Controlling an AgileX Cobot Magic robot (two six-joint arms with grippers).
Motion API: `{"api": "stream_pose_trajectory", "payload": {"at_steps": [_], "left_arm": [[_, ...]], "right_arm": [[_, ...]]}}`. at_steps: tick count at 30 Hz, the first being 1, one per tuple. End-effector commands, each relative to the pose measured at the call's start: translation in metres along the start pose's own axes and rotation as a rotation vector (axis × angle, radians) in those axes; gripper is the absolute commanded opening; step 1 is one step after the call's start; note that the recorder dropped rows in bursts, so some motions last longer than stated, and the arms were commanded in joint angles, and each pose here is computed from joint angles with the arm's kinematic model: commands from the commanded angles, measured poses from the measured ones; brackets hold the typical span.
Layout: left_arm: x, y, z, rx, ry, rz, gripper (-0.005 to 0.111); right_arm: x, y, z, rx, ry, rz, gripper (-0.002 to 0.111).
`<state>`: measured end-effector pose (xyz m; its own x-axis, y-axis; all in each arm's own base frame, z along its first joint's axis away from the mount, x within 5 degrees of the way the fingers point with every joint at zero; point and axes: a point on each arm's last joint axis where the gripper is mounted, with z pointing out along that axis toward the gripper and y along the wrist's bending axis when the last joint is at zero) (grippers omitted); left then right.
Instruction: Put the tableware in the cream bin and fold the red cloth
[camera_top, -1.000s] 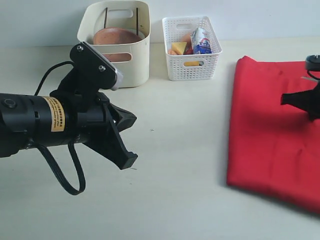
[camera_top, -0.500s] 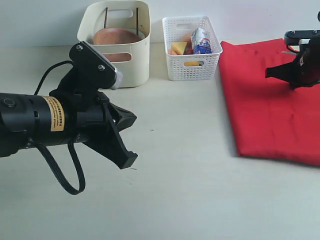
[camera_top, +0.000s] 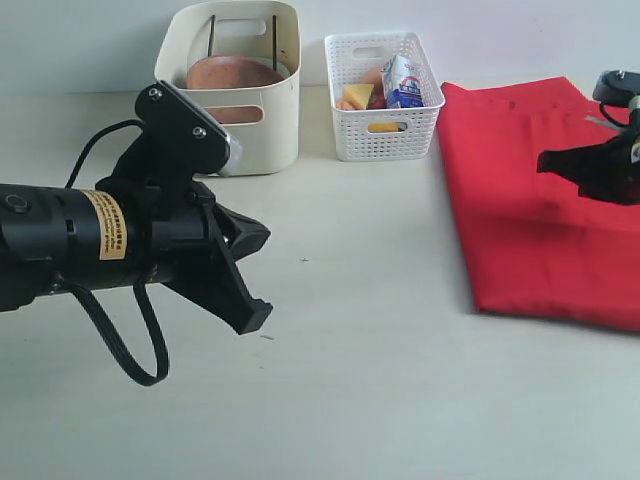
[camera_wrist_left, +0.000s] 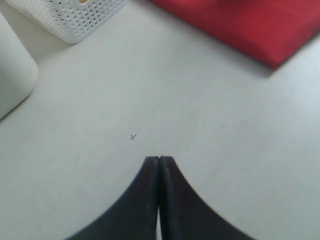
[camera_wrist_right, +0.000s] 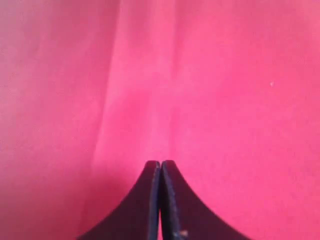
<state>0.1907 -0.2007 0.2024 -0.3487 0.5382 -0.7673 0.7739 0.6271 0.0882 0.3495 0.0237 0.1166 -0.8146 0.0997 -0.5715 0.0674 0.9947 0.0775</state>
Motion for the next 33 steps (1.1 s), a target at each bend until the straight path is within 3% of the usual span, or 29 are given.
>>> {"api": "stream_pose_trajectory", "payload": {"at_steps": [1, 9, 18, 21, 25, 28, 33], "left_arm": [[0.001, 0.001, -0.001, -0.003, 0.006, -0.016, 0.001], [0.001, 0.001, -0.001, -0.003, 0.007, -0.011, 0.001], [-0.003, 0.000, -0.001, 0.002, -0.039, -0.008, 0.001], [-0.007, 0.005, -0.005, -0.011, -0.074, -0.015, 0.001], [-0.014, 0.021, -0.044, -0.075, -0.191, -0.072, 0.001], [0.000, 0.021, -0.091, -0.114, -0.313, -0.089, 0.001], [0.044, 0.023, -0.145, -0.215, -0.506, -0.175, 0.001]], "right_arm": [[0.014, -0.011, 0.029, 0.023, 0.074, 0.022, 0.000], [0.012, 0.003, 0.061, -0.001, 0.093, -0.107, 0.000], [-0.008, 0.009, 0.051, 0.023, 0.076, -0.128, 0.000], [-0.017, 0.011, 0.026, 0.001, 0.008, -0.093, 0.000], [-0.026, 0.017, -0.062, -0.125, -0.282, -0.025, 0.000], [-0.012, 0.013, -0.136, -0.183, -0.465, 0.069, 0.000], [0.034, 0.002, -0.205, -0.197, -0.629, 0.021, 0.000]]}}
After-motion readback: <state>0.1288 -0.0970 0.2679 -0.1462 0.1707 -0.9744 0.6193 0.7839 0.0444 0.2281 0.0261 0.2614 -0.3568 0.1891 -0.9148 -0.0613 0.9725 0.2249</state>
